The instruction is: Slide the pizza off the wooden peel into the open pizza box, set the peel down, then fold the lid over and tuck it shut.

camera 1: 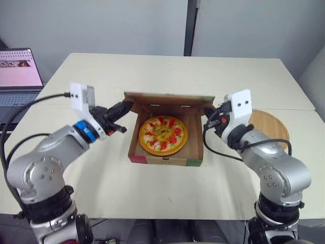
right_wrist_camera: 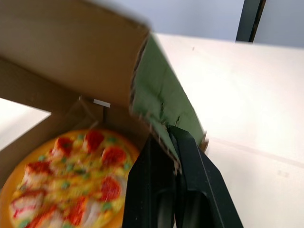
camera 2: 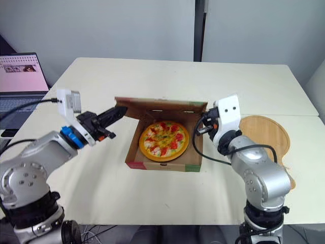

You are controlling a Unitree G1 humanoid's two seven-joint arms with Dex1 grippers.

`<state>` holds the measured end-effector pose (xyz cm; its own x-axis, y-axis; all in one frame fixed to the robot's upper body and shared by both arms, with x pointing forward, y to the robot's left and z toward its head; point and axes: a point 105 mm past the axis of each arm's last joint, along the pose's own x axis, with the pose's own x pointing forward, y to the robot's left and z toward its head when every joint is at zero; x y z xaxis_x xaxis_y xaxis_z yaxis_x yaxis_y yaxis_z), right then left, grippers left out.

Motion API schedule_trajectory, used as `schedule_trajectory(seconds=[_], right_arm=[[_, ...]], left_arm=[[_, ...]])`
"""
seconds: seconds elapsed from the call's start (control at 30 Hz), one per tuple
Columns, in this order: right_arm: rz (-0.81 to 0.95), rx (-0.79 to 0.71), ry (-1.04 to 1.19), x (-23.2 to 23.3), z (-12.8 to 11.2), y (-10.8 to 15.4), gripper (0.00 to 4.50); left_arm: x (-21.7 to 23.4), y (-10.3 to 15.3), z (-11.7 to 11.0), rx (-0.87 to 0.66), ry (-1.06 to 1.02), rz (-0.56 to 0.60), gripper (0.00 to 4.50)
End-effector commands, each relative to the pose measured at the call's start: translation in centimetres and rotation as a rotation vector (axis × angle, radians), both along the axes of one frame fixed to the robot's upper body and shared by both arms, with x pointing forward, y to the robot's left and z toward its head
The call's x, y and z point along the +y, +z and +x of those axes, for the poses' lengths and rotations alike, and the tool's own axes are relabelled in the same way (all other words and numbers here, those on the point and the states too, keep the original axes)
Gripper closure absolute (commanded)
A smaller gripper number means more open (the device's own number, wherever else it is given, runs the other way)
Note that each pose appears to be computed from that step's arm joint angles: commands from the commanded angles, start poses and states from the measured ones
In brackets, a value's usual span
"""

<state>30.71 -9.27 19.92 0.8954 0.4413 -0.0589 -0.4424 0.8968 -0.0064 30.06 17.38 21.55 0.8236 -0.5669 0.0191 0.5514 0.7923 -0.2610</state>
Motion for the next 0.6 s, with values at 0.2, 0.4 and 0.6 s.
schedule_trajectory(seconds=[0.2, 0.4, 0.6], right_arm=[[0.047, 0.072, 0.075, 1.8, -2.1, -3.0, 4.50], [0.045, 0.094, 0.088, 1.9, -2.3, -4.3, 4.50], [0.055, 0.122, 0.082, 0.7, -2.5, -4.8, 3.55]], left_arm=[[0.1, -1.5, -3.2, -0.017, 0.086, -0.017, 4.46], [0.3, -3.3, -3.9, 0.006, 0.112, 0.013, 4.46], [0.7, -3.5, -3.5, -0.009, 0.138, 0.032, 4.50]])
